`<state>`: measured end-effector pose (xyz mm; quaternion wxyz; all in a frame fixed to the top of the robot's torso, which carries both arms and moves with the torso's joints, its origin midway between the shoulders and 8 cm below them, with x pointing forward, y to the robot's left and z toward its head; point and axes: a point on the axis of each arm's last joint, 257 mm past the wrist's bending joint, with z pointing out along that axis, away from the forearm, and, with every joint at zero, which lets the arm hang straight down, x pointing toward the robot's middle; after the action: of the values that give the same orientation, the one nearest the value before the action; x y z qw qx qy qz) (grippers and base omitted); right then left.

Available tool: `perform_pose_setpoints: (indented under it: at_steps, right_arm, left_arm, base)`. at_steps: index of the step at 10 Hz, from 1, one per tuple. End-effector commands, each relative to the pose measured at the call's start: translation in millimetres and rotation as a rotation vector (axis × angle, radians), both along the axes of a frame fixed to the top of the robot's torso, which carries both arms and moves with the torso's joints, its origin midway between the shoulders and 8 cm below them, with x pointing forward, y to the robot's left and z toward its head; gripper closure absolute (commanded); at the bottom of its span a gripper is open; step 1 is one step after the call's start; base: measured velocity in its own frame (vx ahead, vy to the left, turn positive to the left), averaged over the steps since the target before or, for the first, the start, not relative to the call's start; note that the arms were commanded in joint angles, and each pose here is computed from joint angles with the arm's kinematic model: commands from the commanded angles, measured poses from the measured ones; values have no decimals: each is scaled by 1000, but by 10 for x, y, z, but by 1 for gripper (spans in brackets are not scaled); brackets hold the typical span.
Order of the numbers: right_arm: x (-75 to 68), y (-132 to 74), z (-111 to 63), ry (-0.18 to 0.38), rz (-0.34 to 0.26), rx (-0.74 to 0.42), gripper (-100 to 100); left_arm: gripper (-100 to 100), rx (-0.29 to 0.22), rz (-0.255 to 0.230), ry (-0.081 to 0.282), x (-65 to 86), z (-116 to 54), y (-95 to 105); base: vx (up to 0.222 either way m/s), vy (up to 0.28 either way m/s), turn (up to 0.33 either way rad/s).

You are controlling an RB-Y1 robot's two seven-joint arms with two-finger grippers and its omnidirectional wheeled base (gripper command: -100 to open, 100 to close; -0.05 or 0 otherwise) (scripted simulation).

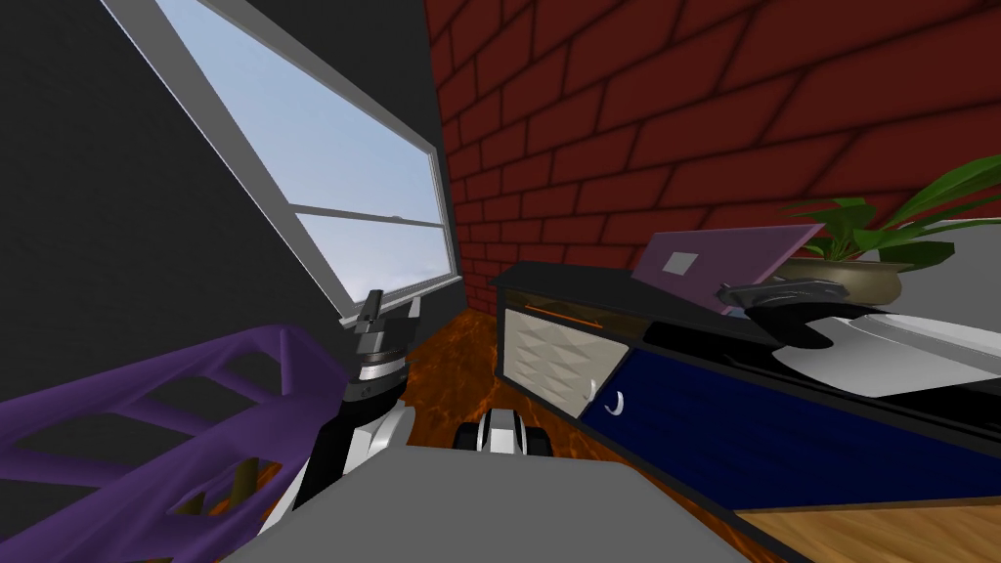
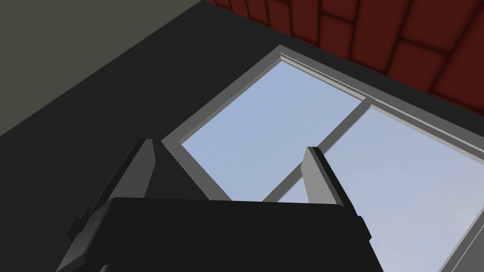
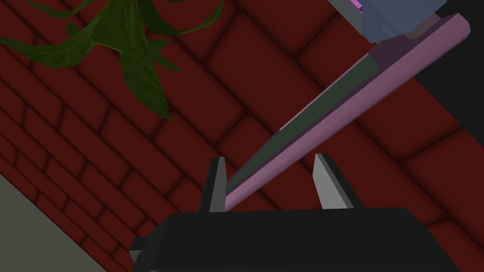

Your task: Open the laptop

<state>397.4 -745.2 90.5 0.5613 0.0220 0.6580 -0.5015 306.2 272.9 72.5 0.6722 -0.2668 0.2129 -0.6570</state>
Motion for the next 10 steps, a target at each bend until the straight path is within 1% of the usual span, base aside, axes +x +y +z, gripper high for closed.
perform_pose_setpoints:
  at_steps: [1, 2, 3, 6, 7, 10]
  right_arm:
    - [-3, -78, 7, -19, -8, 59, 100]
    - [-1, -118, 36, -30, -14, 81, 100]
    - [3, -118, 8, -34, -11, 101, 100]
    - [10, -191, 38, -61, -20, 169, 100]
    - [12, -169, 30, -53, -16, 152, 100]
    - [3, -221, 18, -101, -37, 257, 100]
  left_arm:
    - [0, 0, 0, 0, 0, 0, 0]
    - [0, 0, 0, 0, 0, 0, 0]
    - [0, 0, 0, 0, 0, 0, 0]
    - [0, 0, 0, 0, 0, 0, 0]
    - [0, 0, 0, 0, 0, 0, 0]
    - [0, 0, 0, 0, 0, 0, 0]
  base:
    - [-25, 0, 18]
    - [-30, -3, 23]
    - [-26, -8, 14]
    - [-26, -3, 20]
    - [-12, -2, 8]
    - [-45, -37, 59]
